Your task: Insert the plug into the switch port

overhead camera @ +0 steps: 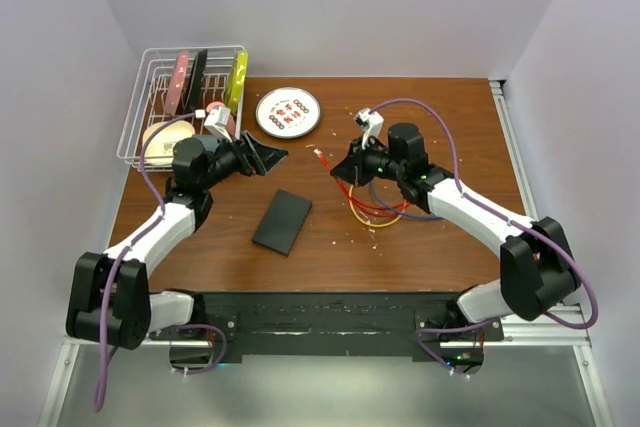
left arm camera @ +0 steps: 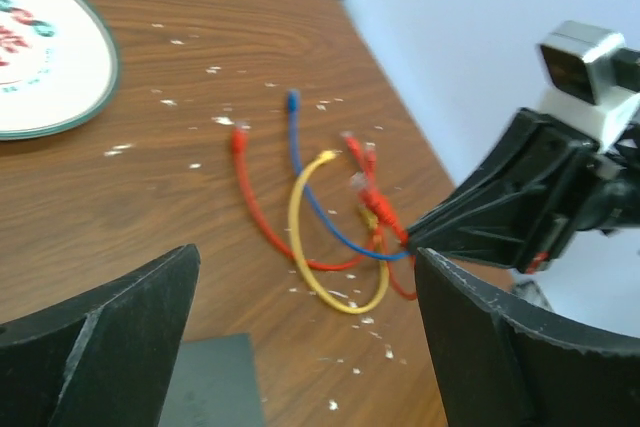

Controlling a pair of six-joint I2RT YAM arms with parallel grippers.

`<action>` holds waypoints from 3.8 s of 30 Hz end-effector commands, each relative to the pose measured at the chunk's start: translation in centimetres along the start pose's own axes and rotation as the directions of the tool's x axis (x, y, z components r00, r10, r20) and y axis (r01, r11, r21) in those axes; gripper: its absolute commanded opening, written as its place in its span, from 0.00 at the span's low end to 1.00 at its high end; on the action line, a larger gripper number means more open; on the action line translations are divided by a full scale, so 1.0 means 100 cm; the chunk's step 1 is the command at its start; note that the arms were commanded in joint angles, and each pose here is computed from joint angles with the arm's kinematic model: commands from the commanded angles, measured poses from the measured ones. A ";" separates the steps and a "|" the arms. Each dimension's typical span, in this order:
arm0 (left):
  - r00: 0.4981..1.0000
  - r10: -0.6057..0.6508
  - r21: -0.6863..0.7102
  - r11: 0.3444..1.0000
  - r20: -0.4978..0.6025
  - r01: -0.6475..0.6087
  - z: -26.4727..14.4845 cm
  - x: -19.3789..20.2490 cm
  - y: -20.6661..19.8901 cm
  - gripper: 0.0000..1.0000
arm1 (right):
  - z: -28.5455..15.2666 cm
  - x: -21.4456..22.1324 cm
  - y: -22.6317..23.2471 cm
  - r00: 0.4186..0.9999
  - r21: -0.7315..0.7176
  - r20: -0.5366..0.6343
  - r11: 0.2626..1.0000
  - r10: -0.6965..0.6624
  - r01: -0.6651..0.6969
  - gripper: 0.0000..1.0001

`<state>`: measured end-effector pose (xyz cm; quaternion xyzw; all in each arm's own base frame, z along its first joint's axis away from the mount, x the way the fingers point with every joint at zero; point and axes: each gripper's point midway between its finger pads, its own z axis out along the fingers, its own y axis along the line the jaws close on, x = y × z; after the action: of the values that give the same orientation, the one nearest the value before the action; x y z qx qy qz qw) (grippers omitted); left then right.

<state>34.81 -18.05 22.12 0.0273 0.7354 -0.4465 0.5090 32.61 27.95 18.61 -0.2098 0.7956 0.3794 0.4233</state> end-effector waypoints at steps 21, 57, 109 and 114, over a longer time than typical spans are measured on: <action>0.991 0.002 0.403 0.914 -0.134 0.053 0.028 0.028 -0.067 0.42 | -0.002 -0.012 0.081 0.991 -0.344 0.062 0.930 -0.116 0.130 0.00; 0.995 0.043 0.505 0.863 -0.087 0.006 0.015 0.021 -0.096 0.00 | 0.007 -0.028 0.088 0.994 -0.404 0.113 0.914 -0.004 0.050 0.33; 0.994 0.068 0.514 0.858 -0.083 -0.015 0.012 0.020 -0.100 0.00 | 0.000 -0.027 0.093 0.972 -0.660 0.026 0.734 0.233 -0.159 0.34; 0.994 0.072 0.512 0.859 -0.083 -0.020 0.012 0.020 -0.100 0.00 | 0.001 -0.025 0.093 0.971 -0.659 0.018 0.733 0.238 -0.167 0.25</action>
<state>30.39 -25.64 24.91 0.1695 0.6383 -0.6146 0.4314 28.94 33.92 23.23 -0.2138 0.6332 0.6761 0.3101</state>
